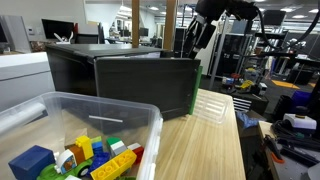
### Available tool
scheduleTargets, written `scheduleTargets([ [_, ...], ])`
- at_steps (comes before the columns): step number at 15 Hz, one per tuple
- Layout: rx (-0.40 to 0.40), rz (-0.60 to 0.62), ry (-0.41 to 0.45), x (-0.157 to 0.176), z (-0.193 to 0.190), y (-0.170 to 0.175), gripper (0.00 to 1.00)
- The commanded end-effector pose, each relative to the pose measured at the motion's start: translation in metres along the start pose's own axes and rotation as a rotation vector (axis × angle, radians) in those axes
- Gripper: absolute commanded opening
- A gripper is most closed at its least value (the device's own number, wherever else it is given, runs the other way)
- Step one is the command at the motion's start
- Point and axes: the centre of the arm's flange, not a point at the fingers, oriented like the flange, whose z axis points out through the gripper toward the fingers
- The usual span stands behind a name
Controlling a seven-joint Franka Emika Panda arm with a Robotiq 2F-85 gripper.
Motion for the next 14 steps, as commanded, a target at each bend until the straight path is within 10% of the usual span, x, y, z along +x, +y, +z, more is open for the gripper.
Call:
scheduleTargets([
  [1, 0.012, -0.032, -0.024, 0.003, 0.006, 0.005, 1.00],
  [14, 0.031, -0.035, -0.035, 0.015, 0.025, 0.022, 1.00],
])
